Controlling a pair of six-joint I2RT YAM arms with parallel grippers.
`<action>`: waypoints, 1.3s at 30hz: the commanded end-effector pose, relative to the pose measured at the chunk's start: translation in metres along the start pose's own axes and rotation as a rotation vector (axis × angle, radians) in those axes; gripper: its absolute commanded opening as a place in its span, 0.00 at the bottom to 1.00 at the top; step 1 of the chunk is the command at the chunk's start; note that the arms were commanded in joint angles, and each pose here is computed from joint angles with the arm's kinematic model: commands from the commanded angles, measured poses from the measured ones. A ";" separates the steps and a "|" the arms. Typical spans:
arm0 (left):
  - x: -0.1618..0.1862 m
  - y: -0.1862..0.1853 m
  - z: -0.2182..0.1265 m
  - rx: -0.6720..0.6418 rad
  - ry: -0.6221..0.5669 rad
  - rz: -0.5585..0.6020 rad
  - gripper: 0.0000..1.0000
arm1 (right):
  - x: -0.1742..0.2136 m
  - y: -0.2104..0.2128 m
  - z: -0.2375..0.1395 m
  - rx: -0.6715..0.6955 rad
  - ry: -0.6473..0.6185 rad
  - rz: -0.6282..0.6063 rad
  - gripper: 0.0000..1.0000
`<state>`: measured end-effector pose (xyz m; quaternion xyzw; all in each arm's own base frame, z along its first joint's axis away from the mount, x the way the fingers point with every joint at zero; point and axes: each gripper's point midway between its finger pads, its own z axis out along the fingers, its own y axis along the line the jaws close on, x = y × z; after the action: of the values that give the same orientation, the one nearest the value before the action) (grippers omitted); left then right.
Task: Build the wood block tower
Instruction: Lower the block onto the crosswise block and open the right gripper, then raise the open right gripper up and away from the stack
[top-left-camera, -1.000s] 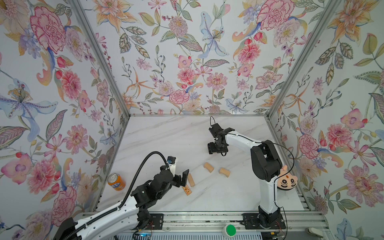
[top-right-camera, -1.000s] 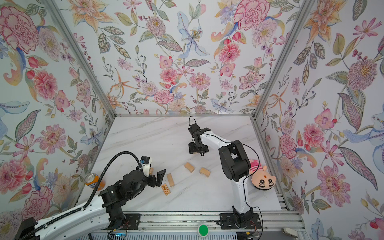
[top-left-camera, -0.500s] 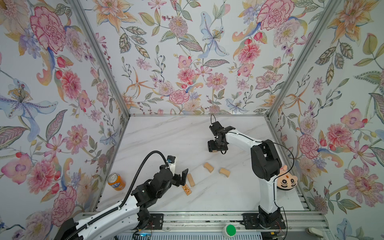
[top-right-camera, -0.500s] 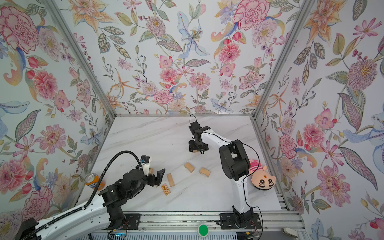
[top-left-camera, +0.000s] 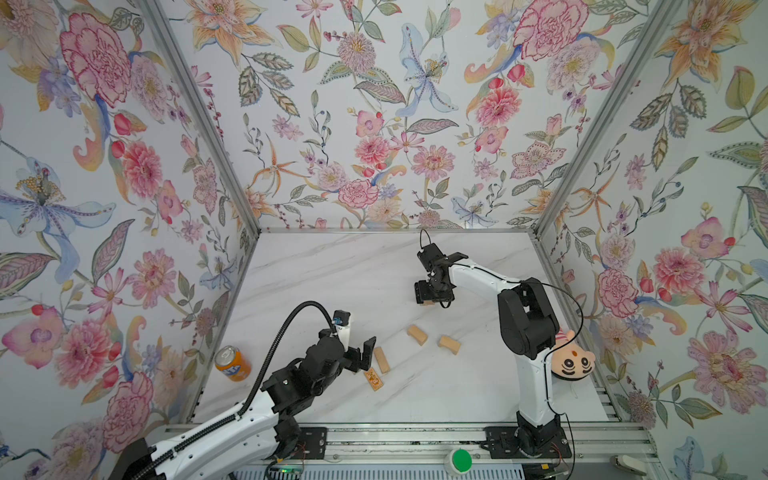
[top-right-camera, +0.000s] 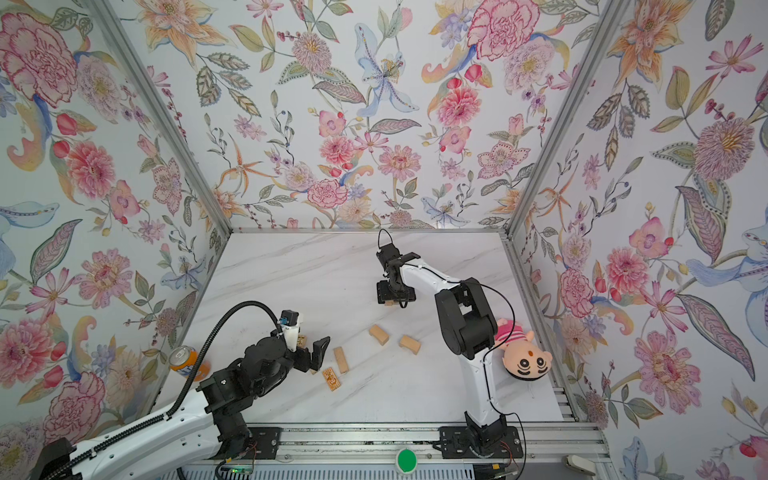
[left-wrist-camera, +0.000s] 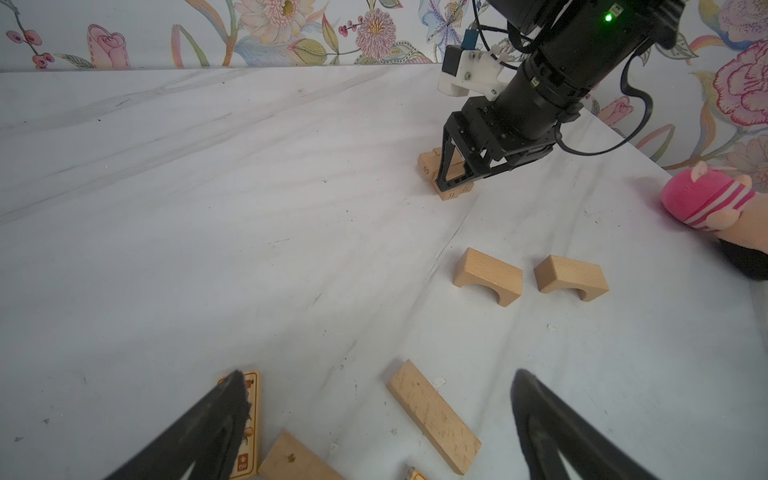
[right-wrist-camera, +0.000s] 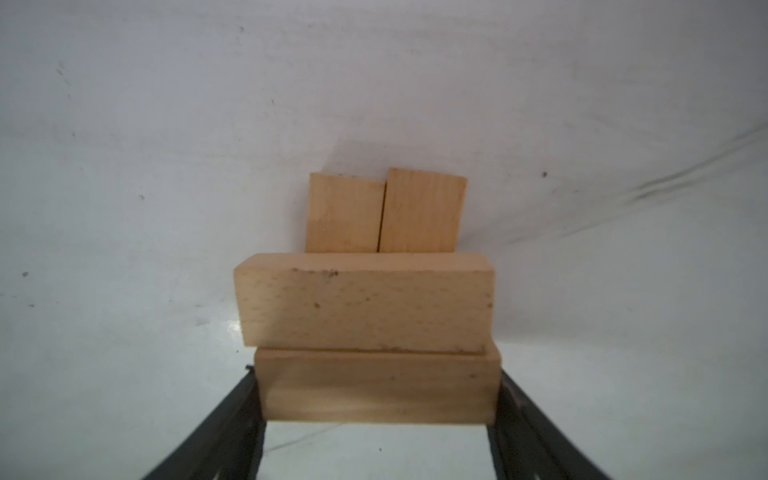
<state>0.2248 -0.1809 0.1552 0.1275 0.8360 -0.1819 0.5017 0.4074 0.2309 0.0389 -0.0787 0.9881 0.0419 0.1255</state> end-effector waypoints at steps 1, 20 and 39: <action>-0.012 0.000 -0.003 0.004 -0.029 -0.002 1.00 | -0.005 0.006 0.002 -0.013 -0.001 0.015 0.65; -0.011 0.001 -0.005 0.002 -0.030 -0.009 0.99 | -0.005 0.008 0.005 -0.011 0.007 0.014 0.77; -0.017 0.004 -0.009 -0.011 -0.043 -0.022 0.99 | -0.030 0.003 -0.080 -0.021 -0.187 -0.005 0.88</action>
<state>0.2240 -0.1786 0.1636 0.1216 0.8289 -0.1899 0.5119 0.4110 0.2382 0.0992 -0.0791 0.9770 0.0670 0.1864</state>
